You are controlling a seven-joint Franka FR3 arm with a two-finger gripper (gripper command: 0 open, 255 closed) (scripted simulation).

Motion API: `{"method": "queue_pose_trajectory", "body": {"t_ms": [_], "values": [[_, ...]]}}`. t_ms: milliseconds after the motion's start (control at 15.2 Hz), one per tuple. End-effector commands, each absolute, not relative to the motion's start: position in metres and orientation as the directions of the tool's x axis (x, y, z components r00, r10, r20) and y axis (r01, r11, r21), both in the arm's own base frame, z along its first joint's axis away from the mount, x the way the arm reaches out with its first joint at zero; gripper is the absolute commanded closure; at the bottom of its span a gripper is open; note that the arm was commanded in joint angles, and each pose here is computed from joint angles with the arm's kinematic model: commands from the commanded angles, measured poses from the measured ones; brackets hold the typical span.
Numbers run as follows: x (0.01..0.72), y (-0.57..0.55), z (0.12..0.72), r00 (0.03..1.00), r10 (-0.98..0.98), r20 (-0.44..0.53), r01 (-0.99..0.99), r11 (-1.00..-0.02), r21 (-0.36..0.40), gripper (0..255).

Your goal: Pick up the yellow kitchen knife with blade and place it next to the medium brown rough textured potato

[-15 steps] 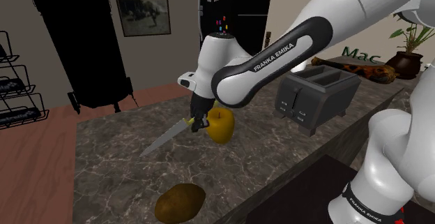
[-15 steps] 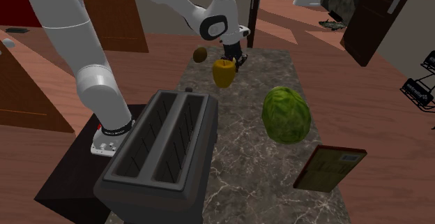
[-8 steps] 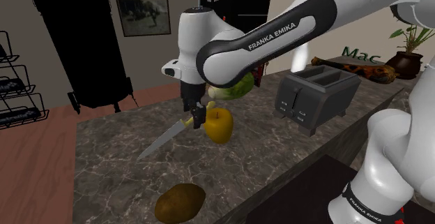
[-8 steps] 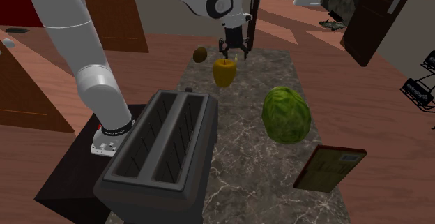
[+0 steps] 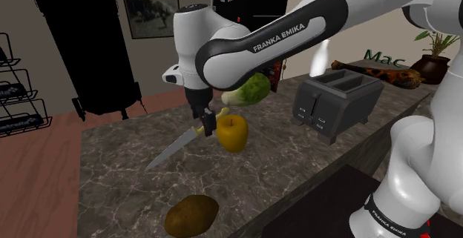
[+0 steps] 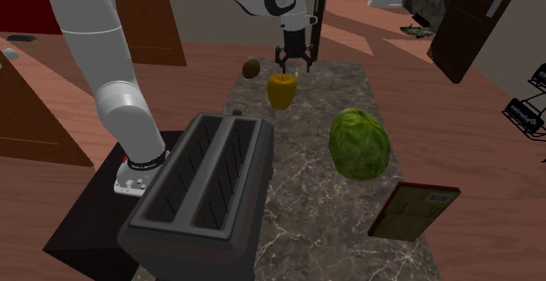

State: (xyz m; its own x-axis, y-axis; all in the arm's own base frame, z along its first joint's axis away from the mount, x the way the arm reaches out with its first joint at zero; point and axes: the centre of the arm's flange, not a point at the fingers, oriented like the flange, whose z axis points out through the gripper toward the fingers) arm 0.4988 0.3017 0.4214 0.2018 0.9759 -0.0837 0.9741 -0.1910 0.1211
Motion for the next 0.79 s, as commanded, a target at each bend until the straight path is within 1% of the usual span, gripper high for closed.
{"method": "queue_pose_trajectory", "body": {"t_ms": [0,528,594,726], "values": [[0.5002,0.3016,0.4083,0.201,0.976,-0.084,0.974,-0.191,0.121,0],[0.5002,0.3016,0.4083,0.201,0.976,-0.084,0.974,-0.191,0.121,0],[0.5002,0.3016,0.4083,0.201,0.976,-0.084,0.974,-0.191,0.121,255],[0.5002,0.3016,0.4083,0.201,0.976,-0.084,0.974,-0.191,0.121,255]]}}
